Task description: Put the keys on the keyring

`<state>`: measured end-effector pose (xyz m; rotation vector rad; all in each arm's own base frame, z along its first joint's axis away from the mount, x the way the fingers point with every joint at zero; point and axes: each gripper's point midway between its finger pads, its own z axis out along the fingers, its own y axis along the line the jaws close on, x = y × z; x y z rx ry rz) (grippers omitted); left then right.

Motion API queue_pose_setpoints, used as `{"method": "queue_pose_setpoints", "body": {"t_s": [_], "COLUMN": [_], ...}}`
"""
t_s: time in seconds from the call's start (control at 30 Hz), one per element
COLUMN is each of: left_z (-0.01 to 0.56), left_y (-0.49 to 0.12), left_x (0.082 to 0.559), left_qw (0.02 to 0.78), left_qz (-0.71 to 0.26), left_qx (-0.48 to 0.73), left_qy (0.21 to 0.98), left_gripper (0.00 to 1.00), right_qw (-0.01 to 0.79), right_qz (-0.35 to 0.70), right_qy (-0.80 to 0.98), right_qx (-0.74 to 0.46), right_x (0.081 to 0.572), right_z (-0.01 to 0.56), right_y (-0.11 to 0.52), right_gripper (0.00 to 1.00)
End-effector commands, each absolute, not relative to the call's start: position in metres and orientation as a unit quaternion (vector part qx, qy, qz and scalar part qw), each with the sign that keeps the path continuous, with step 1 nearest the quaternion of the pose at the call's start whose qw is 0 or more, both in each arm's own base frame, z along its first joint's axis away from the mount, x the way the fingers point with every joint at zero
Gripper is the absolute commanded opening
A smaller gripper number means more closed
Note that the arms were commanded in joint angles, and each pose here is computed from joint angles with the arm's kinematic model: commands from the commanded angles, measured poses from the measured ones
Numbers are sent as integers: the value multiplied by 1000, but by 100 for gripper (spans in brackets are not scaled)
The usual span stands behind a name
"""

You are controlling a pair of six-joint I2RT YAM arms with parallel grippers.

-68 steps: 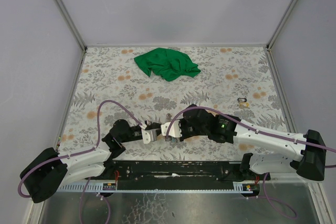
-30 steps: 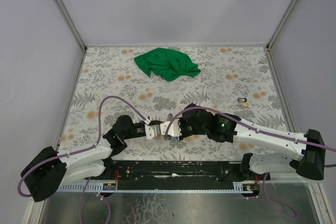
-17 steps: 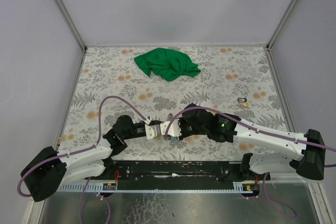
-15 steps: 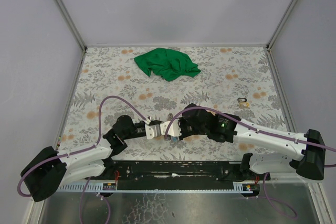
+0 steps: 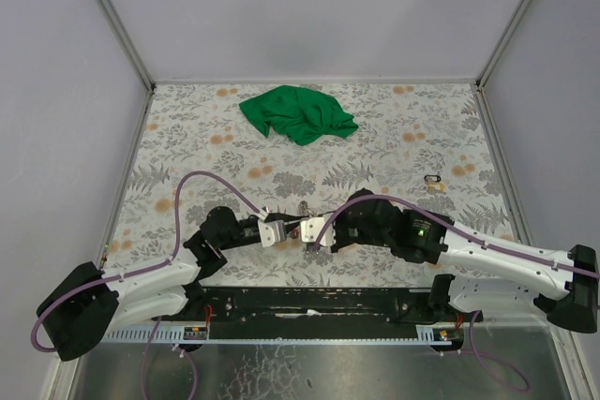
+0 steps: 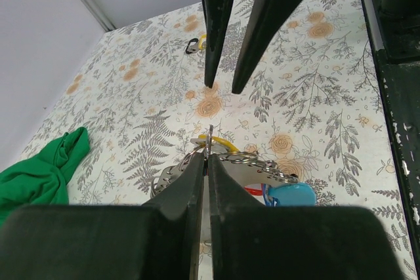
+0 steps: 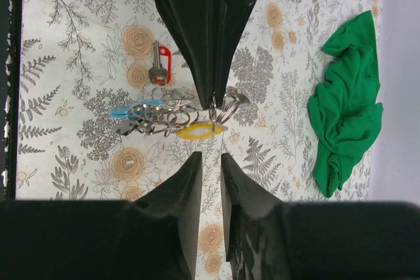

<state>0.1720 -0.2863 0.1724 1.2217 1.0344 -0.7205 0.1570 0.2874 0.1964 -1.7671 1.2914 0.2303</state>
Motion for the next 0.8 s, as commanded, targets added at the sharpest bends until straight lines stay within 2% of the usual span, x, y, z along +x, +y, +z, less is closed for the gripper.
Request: {"method": "queue_pose_setpoints", "body": {"t_s": [0.0, 0.1, 0.23, 0.77], "left_z": [197, 198, 199, 199], "left_y": [-284, -284, -285, -286], "left_x": [172, 169, 166, 162], "left_qw": [677, 678, 676, 673], "left_qz": [-316, -318, -322, -329], "left_qx": [516, 518, 522, 529], "left_qy": [418, 414, 408, 399], "left_gripper": [0, 0, 0, 0], "right_qw": [483, 488, 490, 478], "right_qz": [97, 100, 103, 110], "right_qy": [519, 513, 510, 504], "right_qx": [-699, -699, -700, -711], "right_x": [159, 159, 160, 158], "right_z": [201, 199, 197, 188], "right_y": [294, 297, 301, 308], "right_gripper": [26, 31, 32, 25]}}
